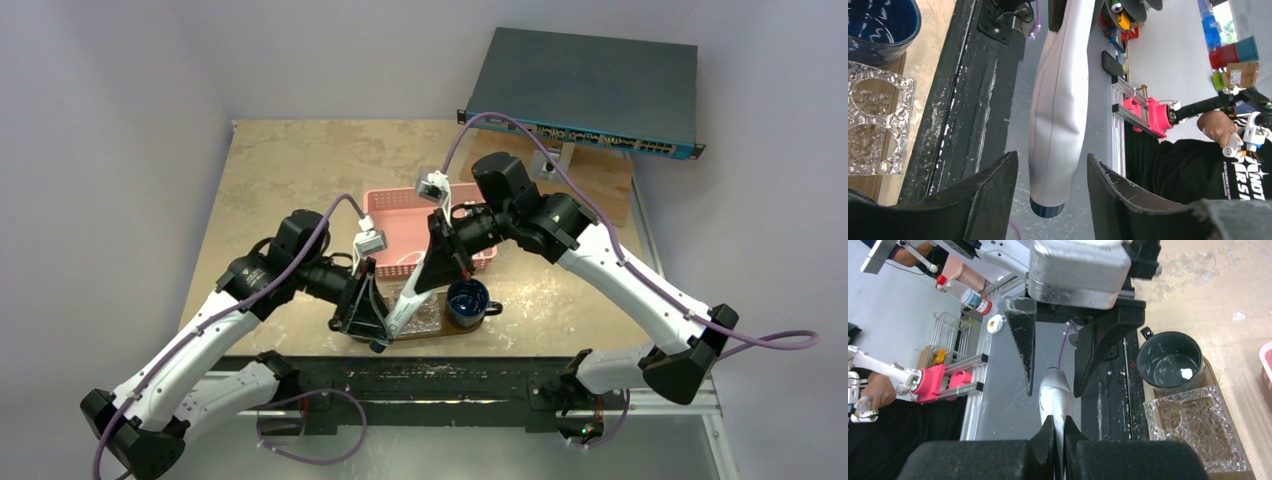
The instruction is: Prepare toiletry sets of a toothbrush and toothpaste on the tray
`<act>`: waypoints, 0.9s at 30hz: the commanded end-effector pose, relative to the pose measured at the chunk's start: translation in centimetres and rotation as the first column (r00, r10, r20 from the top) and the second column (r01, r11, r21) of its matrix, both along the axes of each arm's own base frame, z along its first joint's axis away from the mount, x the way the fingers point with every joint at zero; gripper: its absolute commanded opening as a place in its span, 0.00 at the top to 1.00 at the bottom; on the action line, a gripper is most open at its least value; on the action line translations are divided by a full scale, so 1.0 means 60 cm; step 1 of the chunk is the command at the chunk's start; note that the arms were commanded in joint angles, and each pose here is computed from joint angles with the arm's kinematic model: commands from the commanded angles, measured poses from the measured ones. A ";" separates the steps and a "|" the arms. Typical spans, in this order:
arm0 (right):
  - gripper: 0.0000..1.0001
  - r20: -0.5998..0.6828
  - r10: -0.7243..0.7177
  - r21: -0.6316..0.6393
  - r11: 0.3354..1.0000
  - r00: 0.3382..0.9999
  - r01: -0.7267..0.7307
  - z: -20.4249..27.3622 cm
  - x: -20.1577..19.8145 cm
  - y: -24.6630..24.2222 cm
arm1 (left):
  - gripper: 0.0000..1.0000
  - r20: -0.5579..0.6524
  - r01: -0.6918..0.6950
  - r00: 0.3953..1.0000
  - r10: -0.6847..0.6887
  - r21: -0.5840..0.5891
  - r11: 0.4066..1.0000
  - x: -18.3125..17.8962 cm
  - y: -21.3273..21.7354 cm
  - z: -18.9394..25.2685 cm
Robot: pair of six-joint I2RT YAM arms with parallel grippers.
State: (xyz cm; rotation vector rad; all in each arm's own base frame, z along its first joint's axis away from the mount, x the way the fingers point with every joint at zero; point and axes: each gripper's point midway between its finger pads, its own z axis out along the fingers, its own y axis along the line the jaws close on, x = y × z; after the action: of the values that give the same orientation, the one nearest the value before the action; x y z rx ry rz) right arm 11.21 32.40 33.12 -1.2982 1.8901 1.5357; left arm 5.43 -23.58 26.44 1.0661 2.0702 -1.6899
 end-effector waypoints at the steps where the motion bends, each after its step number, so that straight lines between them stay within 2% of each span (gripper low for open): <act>1: 1.00 0.046 -0.007 0.018 1.000 0.999 0.006 0.014 -0.007 -0.008 | 0.45 0.110 -0.035 0.993 0.038 -0.031 0.999 0.021 -0.006 0.027; 13: 1.00 0.076 -0.087 -0.019 0.996 0.993 0.089 0.024 0.003 -0.008 | 0.39 0.221 -0.256 0.944 0.243 0.033 0.966 0.087 -0.003 0.018; 22: 1.00 0.145 -0.222 -0.153 0.958 0.964 0.243 0.015 0.030 -0.016 | 0.39 0.377 -0.506 0.810 0.449 0.065 0.860 0.158 0.031 0.023; 27: 1.00 0.248 -0.317 -0.248 0.893 0.915 0.377 0.006 0.052 -0.016 | 0.39 0.426 -0.596 0.745 0.513 0.081 0.799 0.183 0.052 0.016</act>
State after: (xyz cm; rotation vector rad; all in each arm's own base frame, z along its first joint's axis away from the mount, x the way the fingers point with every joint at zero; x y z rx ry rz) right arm 13.77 31.71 33.00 -1.1523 2.0791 1.1021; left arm 13.68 -21.81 26.40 0.7563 2.0868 -1.0645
